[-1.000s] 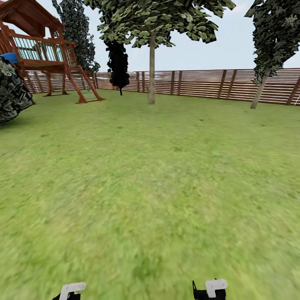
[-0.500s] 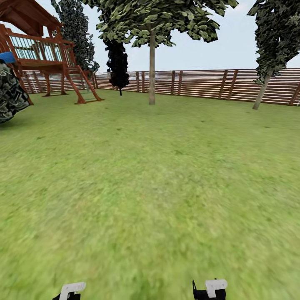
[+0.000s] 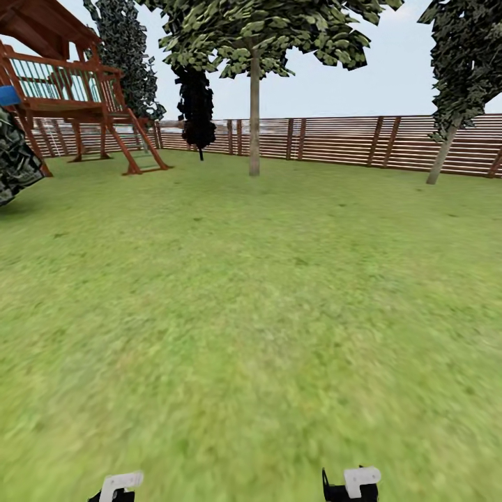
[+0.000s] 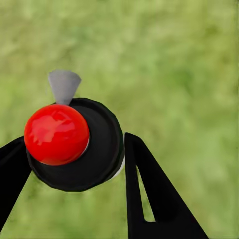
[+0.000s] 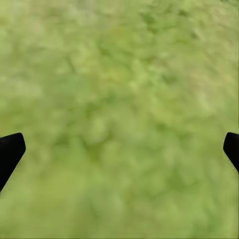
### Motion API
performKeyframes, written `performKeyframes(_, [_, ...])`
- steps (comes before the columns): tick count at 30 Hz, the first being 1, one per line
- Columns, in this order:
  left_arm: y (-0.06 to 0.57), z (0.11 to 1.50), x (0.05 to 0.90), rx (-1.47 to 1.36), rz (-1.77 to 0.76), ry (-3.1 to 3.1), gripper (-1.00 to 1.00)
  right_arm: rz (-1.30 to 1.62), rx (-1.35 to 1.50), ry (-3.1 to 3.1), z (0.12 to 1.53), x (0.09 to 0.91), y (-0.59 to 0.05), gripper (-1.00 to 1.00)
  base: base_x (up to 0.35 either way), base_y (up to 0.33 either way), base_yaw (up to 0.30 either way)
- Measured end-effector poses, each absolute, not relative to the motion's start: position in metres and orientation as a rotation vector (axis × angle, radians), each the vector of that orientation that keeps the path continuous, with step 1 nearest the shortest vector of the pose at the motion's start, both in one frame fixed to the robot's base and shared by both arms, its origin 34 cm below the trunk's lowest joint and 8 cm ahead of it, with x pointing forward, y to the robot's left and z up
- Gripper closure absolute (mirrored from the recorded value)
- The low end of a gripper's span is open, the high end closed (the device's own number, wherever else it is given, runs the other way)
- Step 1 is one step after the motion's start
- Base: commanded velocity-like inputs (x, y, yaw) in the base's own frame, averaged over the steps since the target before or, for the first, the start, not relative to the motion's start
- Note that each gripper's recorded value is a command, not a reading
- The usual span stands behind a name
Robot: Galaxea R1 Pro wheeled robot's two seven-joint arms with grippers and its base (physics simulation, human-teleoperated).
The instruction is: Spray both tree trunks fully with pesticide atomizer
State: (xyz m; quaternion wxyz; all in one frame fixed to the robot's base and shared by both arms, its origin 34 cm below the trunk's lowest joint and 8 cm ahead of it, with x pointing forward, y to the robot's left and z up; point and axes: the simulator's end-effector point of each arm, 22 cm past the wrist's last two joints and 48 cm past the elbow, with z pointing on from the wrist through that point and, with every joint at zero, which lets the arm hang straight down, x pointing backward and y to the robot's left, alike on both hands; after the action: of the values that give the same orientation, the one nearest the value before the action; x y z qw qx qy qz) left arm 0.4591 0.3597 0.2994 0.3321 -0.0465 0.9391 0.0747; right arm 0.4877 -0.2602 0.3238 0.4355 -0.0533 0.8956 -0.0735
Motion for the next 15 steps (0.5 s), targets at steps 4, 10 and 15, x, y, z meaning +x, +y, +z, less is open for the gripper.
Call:
performKeyframes(4, [0.3597,0.2994,0.4591,-0.121,0.195,2.454,1.00,-0.183,-0.133,2.229,0.3238,0.4877,-0.2602,-1.00,0.339,0.000,0.000])
performKeyframes(10, [0.3597,0.2994,0.4591,-0.122,0.195,2.454,1.00,-0.183,-0.133,2.229,0.3238,0.4877,-0.2602,-1.00,0.339,0.000,0.000])
performKeyframes(15, [0.3597,0.2994,0.4591,-0.121,0.195,2.454,1.00,-0.183,-0.133,2.229,0.3238,0.4877,-0.2602,-1.00,0.339,0.000,0.000])
